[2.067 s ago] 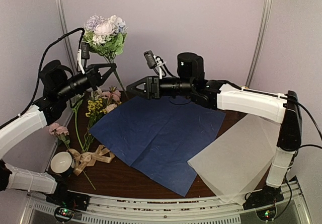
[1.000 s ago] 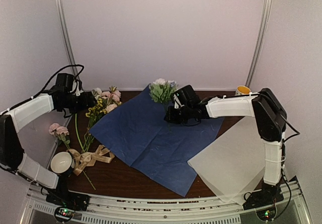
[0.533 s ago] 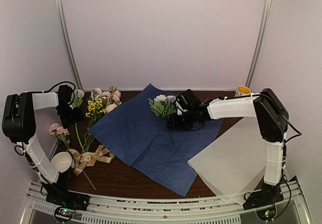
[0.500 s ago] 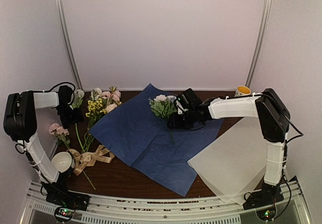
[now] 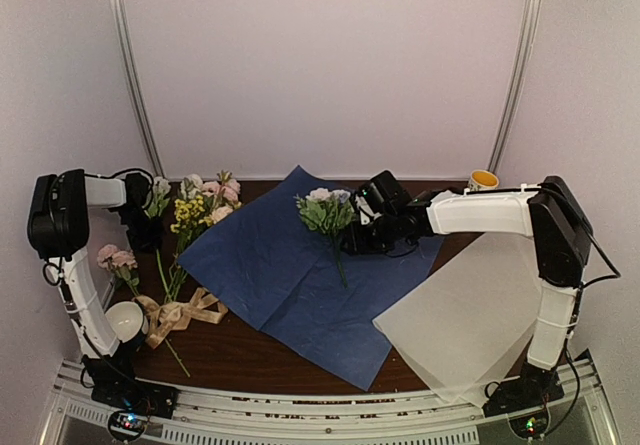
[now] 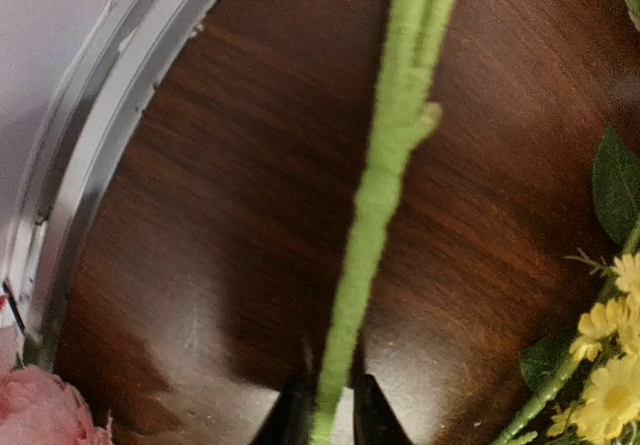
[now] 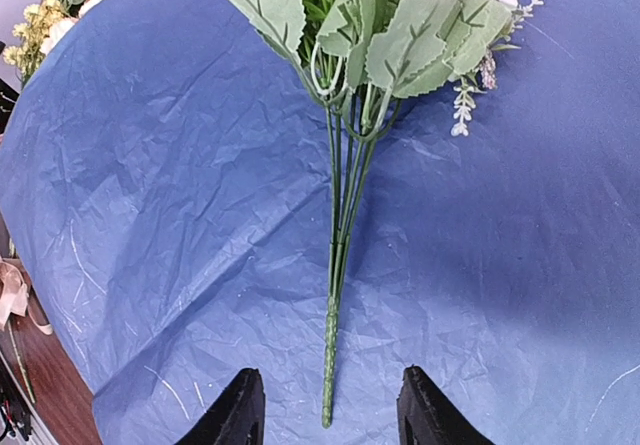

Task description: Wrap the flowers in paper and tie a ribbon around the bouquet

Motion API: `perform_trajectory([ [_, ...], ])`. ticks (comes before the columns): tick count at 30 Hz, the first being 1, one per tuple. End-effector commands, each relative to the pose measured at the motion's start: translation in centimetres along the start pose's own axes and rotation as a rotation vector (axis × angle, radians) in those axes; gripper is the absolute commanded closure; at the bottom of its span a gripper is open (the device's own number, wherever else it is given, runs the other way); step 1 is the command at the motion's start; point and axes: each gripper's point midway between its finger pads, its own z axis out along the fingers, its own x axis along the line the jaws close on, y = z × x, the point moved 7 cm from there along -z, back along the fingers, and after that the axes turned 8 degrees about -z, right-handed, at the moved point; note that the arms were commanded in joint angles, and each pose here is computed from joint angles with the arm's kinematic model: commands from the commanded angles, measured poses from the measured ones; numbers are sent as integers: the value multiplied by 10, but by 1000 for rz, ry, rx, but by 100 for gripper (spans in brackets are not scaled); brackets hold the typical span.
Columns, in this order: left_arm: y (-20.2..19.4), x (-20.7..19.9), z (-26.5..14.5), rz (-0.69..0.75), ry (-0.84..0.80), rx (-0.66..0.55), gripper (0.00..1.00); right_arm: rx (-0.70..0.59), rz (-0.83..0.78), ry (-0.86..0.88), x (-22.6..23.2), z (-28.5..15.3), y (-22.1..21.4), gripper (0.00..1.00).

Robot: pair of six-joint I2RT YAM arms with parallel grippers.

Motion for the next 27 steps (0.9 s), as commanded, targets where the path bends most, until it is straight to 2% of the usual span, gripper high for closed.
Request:
perform_trajectory([
  [1,4,0,2,-16,-26,26,100,-16,-15,-1,0,-16,5,54],
  [4,8,-1,-7,-10,-45,-1,100,-33,-21,7,3,-21,12,54],
  [7,16,-7,-35,-4,-105,-89,100,-43,-32,12,6,-27,17,54],
  [11,30,-4,-102,-24,-111,-312,100,-75,-34,18,8,-38,25,54],
  [15,29,-18,-176,65,-160,-545,100,-116,-44,59,15,-51,33,54],
  [19,7,-41,-238,186,-247,-709,100,-222,-101,192,34,-76,49,54],
  [23,-23,-53,-303,274,-293,-922,100,-357,-197,370,66,-111,65,54],
  [25,-41,-64,-340,364,-403,-1022,100,-406,-260,481,88,-126,70,54],
  [27,-61,-77,-368,460,-585,-1050,100,-442,-318,582,111,-138,73,54],
])
